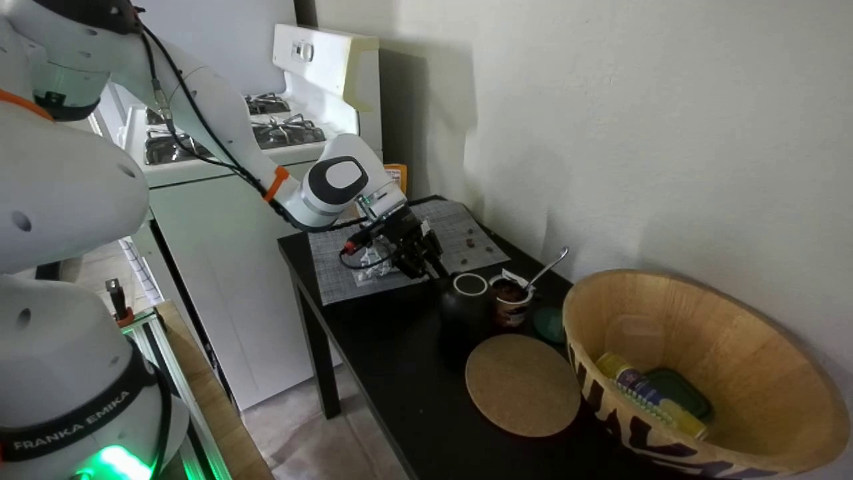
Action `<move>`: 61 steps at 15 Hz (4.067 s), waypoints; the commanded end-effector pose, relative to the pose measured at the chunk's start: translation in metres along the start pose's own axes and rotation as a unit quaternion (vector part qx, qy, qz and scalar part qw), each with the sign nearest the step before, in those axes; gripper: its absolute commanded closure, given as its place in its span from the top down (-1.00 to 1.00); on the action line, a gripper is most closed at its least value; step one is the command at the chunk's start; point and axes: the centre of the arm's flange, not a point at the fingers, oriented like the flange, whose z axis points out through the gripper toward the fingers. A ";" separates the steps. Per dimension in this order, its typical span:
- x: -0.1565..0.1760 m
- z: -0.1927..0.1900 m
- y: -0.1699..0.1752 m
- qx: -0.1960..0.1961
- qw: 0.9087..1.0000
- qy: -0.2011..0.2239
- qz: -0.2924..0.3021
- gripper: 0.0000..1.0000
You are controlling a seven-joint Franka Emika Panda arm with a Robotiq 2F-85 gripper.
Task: Correctly position the mug, which is on the table
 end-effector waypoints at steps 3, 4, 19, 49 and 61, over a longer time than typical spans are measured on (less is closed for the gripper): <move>0.003 -0.004 -0.010 0.007 0.998 0.035 0.051 0.86; 0.007 -0.001 -0.011 0.003 0.998 0.037 0.058 0.97; 0.024 0.024 0.025 -0.079 0.989 0.029 0.122 1.00; -0.003 0.042 0.031 -0.115 0.986 0.078 0.095 -0.23; -0.004 0.018 0.034 -0.086 0.992 0.038 0.089 -0.89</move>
